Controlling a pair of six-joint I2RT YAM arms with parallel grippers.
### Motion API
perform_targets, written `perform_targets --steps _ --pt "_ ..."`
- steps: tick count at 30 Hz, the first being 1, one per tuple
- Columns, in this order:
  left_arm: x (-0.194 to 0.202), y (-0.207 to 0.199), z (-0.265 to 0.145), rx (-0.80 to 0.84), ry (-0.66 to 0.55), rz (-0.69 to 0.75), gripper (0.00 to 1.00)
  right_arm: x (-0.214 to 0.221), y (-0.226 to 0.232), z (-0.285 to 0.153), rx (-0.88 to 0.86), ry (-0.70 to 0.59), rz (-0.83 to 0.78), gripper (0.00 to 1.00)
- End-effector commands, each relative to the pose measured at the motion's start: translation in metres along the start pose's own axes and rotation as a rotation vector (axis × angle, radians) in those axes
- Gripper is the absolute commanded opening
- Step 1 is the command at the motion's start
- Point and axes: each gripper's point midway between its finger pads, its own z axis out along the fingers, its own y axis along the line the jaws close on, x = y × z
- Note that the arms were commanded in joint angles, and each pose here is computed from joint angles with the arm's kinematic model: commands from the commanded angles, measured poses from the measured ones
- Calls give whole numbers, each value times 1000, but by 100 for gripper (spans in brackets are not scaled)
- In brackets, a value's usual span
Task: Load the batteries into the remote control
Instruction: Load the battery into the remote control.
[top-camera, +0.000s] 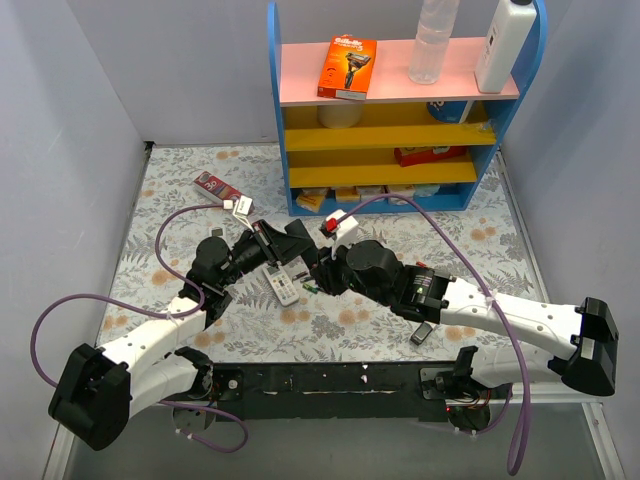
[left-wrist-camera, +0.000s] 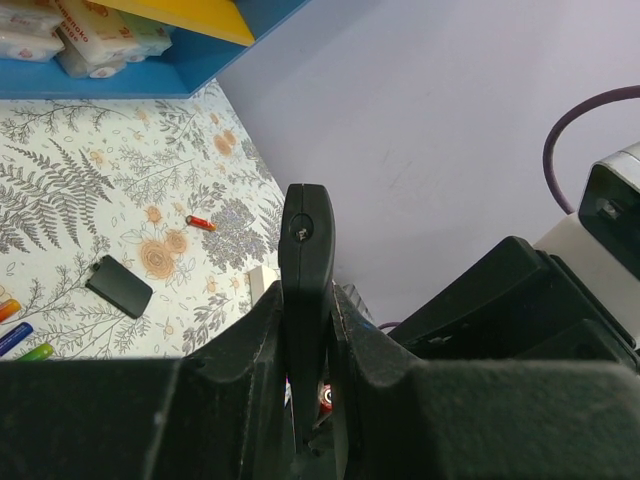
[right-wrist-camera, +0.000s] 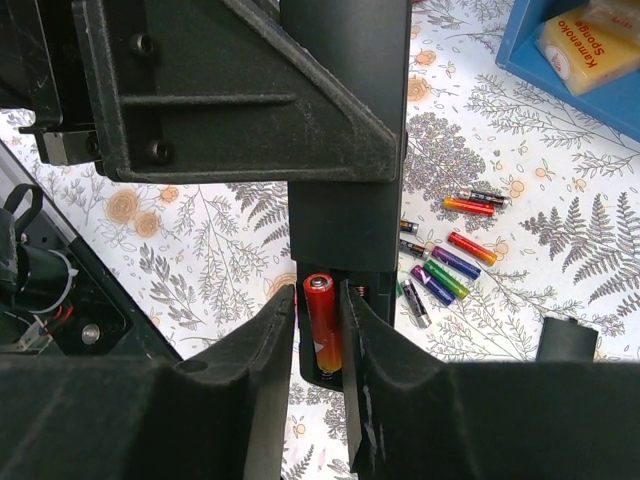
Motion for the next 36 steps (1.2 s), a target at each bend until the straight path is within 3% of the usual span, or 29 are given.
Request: perform_targets --steps 1,9,20,29,32,36 --pt "-3 -21 -1 80 0 13 0 -20 -2 -2 32 -42 1 33" --pt "-1 -15 -1 57 -1 -6 0 -26 -3 -7 39 -59 2 55" --pt "-3 -9 0 21 -4 -1 0 -36 3 -15 -2 -74 -28 72" --pt "-8 -8 3 -13 -6 8 0 -48 14 -31 -90 -96 -122 73" --pt "-9 -12 5 -13 6 19 0 -52 17 -41 -141 -111 -250 68" --pt "-8 -16 7 0 40 27 0 -47 24 -55 -252 -112 -491 68"
